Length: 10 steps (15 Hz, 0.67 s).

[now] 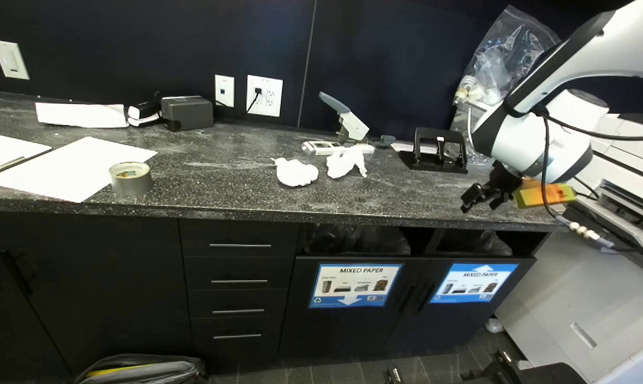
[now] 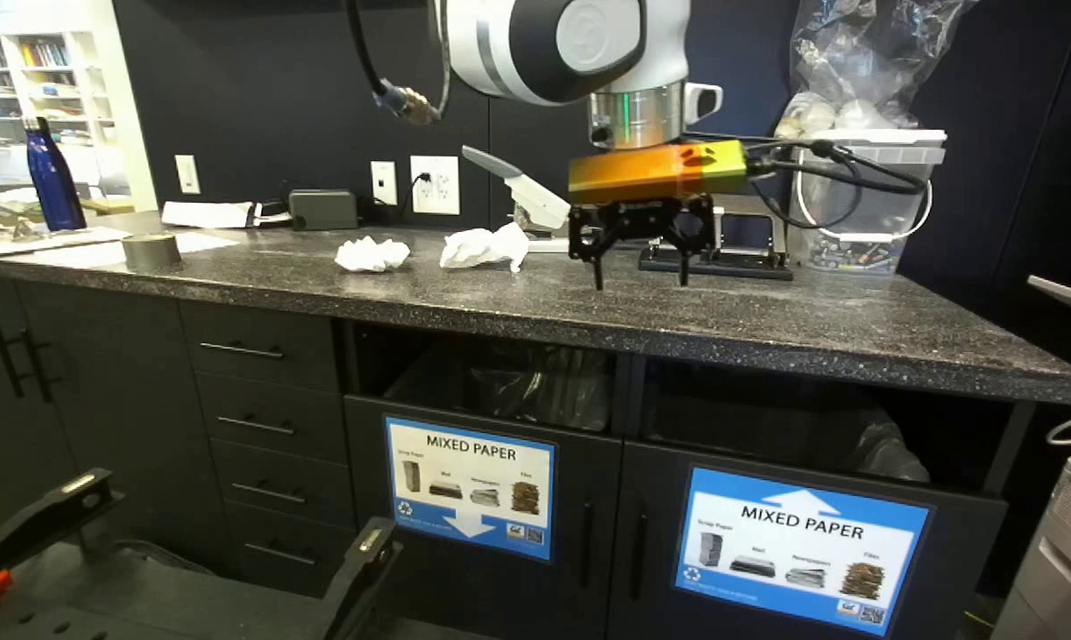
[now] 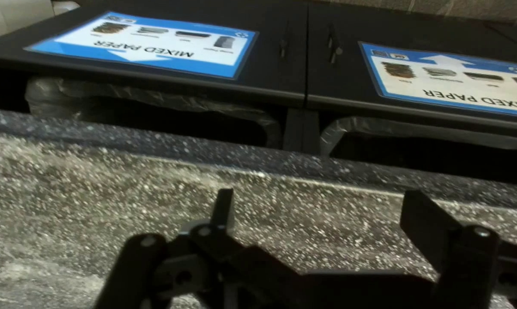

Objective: Put the papers in the first bin

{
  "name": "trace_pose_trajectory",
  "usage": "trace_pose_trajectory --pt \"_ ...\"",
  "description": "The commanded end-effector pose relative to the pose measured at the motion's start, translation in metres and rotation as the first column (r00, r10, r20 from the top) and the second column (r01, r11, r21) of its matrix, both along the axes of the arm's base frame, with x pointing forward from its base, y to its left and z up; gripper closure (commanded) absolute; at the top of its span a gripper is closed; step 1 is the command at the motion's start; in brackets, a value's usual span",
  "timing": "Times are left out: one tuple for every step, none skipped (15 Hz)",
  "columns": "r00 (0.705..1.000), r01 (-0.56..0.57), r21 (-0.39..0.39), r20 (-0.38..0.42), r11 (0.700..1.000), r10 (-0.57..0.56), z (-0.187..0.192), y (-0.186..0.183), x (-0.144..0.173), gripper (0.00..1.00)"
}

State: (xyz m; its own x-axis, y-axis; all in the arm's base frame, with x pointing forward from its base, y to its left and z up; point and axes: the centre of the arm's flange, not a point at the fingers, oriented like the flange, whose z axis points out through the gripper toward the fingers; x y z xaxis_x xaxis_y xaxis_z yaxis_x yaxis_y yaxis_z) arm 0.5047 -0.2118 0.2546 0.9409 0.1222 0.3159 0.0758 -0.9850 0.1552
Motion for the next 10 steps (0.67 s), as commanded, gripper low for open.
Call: trace_pose_trajectory --pt "0.999 -0.038 0.007 -0.037 0.999 0.038 0.053 0.059 0.053 0.00" --pt "0.998 -0.047 0.011 -0.047 0.999 0.047 0.060 0.075 0.069 0.00" --pt "0.997 -0.057 0.029 -0.050 0.998 0.059 0.068 0.092 0.086 0.00" --pt "0.996 -0.067 0.039 -0.054 0.997 0.069 0.076 0.108 0.105 0.00" --pt "0.995 -0.078 0.062 -0.050 0.995 0.081 0.084 0.125 0.125 0.00" --pt "0.996 -0.074 0.091 -0.035 0.993 0.078 0.093 0.140 0.141 0.00" --pt "0.997 -0.065 0.133 -0.024 0.989 0.069 0.097 0.153 0.156 0.00" --pt "0.998 -0.062 0.158 -0.007 0.986 0.064 0.101 0.164 0.169 0.00" --pt "0.999 -0.048 0.192 0.004 0.980 0.048 0.106 0.171 0.181 0.00" --pt "0.999 -0.038 0.218 0.021 0.975 0.034 0.105 0.176 0.192 0.00"
